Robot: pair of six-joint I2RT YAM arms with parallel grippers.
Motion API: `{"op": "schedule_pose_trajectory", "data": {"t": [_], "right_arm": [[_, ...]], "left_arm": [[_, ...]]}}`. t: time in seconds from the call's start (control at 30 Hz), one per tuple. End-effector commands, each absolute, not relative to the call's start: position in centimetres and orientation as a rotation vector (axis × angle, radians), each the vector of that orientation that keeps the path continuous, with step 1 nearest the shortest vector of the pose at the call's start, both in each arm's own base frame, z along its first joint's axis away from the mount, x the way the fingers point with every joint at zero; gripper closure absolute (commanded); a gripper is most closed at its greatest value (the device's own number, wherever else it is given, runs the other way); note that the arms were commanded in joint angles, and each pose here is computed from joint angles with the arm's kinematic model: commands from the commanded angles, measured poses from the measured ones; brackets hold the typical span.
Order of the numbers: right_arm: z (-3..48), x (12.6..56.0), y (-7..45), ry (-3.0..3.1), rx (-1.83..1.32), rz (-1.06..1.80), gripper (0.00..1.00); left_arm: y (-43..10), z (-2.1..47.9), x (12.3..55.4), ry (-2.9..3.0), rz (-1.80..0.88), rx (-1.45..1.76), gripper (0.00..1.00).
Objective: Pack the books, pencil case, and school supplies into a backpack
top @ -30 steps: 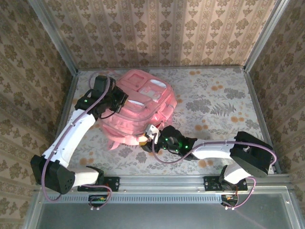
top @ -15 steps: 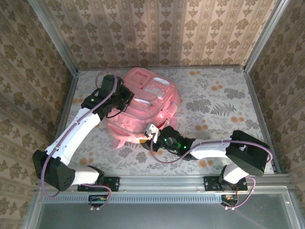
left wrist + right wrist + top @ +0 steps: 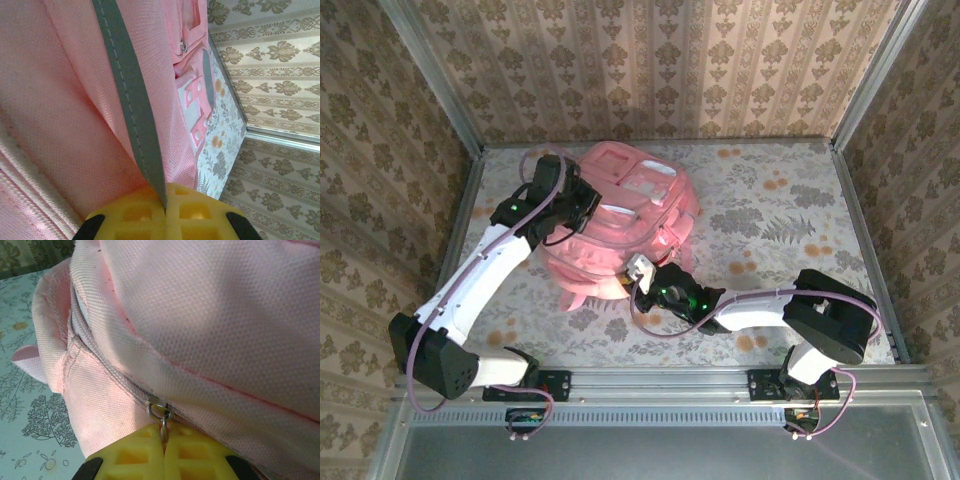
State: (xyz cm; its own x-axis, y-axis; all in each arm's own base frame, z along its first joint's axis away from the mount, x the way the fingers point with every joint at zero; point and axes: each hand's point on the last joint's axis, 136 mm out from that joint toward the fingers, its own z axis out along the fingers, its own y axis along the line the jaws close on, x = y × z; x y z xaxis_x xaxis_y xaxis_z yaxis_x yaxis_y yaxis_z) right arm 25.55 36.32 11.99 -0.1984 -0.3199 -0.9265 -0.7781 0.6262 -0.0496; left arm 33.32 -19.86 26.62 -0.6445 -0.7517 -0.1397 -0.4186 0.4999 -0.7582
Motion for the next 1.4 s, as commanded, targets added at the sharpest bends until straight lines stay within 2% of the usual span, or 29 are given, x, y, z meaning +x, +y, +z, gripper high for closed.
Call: {"op": "schedule_pose_trajectory", "data": {"t": [0.0, 0.33, 0.6, 0.83, 0.9, 0.97, 1.0, 1.17, 1.3, 1.37], "right_arm": [[13.9, 27.2, 35.4, 1.747, -0.803, 0.476, 1.00], [13.7, 26.4, 32.1, 1.785, -0.836, 0.434, 0.99], [13.3, 26.9, 29.7, 1.846, -0.853, 0.427, 1.00], [14.8, 24.7, 33.3, 1.873, -1.012, 0.612, 1.00], [14.3, 24.5, 34.7, 1.921, -1.023, 0.631, 1.00], [15.1, 24.4, 36.2, 1.921, -1.015, 0.634, 1.00], [15.3, 24.2, 36.9, 1.915, -1.013, 0.643, 1.00], [16.0, 23.3, 40.4, 1.907, -1.017, 0.693, 1.00], [16.3, 23.2, 41.8, 1.910, -1.003, 0.695, 1.00], [16.4, 23.2, 42.2, 1.909, -1.001, 0.701, 1.00]], "left_arm": [[-19.8, 32.5, 34.4, 2.102, -1.156, -0.888, 1.00], [-17.2, 30.5, 34.7, 2.130, -1.092, -0.893, 1.00], [-16.8, 29.6, 34.9, 2.198, -1.020, -0.777, 1.00], [-20.7, 28.0, 36.1, 2.360, -1.066, -0.499, 1.00], [-20.3, 26.8, 35.8, 2.416, -1.058, -0.515, 0.82], [-18.1, 26.4, 34.7, 2.399, -0.994, -0.563, 0.54], [-16.8, 26.3, 34.0, 2.387, -0.958, -0.592, 0.49], [-12.2, 23.9, 27.9, 2.379, -0.939, -0.779, 0.43], [-11.9, 19.4, 23.0, 2.502, -0.901, -0.987, 0.44], [-12.6, 17.4, 21.9, 2.488, -0.991, -1.101, 0.45]]}}
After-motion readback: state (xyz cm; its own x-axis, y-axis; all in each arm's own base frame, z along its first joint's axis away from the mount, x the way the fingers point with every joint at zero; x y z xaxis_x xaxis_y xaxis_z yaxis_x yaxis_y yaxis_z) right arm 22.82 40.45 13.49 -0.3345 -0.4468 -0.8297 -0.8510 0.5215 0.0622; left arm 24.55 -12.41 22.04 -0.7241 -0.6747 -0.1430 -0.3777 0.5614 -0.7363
